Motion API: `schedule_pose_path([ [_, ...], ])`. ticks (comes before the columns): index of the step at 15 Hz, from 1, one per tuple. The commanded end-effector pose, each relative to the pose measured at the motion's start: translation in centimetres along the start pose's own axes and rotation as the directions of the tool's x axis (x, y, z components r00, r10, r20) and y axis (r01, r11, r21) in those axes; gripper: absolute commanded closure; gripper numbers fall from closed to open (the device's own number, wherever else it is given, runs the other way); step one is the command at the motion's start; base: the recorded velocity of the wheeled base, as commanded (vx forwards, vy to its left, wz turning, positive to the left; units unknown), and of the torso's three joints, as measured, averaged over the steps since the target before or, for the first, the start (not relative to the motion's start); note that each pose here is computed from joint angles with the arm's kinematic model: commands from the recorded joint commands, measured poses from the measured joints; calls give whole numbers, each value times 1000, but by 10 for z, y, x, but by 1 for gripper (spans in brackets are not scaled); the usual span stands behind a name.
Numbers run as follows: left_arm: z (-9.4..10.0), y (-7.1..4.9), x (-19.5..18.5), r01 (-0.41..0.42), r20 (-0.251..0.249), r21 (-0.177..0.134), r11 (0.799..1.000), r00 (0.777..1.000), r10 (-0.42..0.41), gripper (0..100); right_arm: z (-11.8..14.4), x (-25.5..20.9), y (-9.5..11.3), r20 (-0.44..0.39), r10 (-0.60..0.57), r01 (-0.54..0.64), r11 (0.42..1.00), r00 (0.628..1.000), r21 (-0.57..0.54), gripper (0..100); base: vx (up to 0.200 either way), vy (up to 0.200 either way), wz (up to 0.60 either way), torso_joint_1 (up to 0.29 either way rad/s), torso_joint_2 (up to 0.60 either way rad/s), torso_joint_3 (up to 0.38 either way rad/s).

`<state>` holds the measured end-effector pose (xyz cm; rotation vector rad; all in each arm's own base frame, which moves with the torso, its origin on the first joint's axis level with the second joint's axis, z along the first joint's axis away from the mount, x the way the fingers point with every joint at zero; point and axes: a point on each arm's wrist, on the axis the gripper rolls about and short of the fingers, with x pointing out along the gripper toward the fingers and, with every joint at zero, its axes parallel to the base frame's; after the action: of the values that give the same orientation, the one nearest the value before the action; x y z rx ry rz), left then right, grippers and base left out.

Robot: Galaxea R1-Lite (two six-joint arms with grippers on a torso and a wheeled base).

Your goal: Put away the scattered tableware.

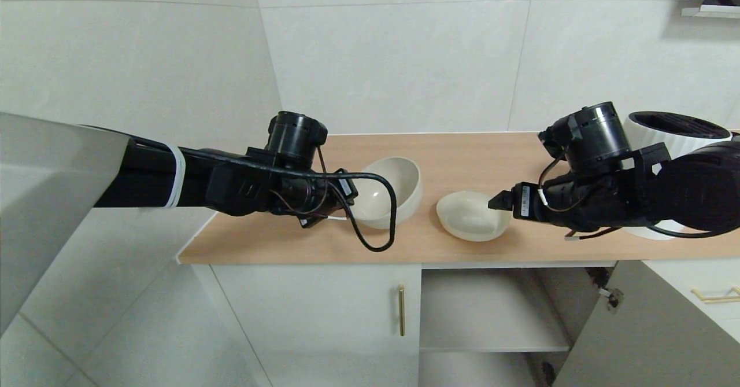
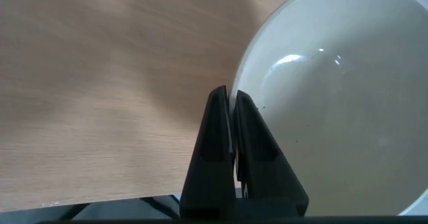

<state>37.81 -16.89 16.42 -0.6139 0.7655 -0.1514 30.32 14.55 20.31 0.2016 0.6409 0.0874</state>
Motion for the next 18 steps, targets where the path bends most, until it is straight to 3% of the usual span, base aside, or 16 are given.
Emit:
schedule_pose_path([
  [1,2,-2,-9,11,9,1,1000,1000,-11,100,1,0,1,4,1,-1,1000,1000,0,0,0,0,0,0,0,0],
  [5,1,-2,-28,24,11,17,1000,1000,-24,100,4,14,4,28,-6,6,1000,1000,-1,0,0,0,0,0,0,0],
  [8,-2,0,-44,33,6,69,997,999,-34,100,3,47,2,17,-68,68,998,998,-2,0,0,0,0,0,0,0],
  [18,-2,0,-50,40,11,72,997,999,-41,100,-4,78,-9,-24,-120,119,993,992,-22,0,0,0,0,0,0,0],
])
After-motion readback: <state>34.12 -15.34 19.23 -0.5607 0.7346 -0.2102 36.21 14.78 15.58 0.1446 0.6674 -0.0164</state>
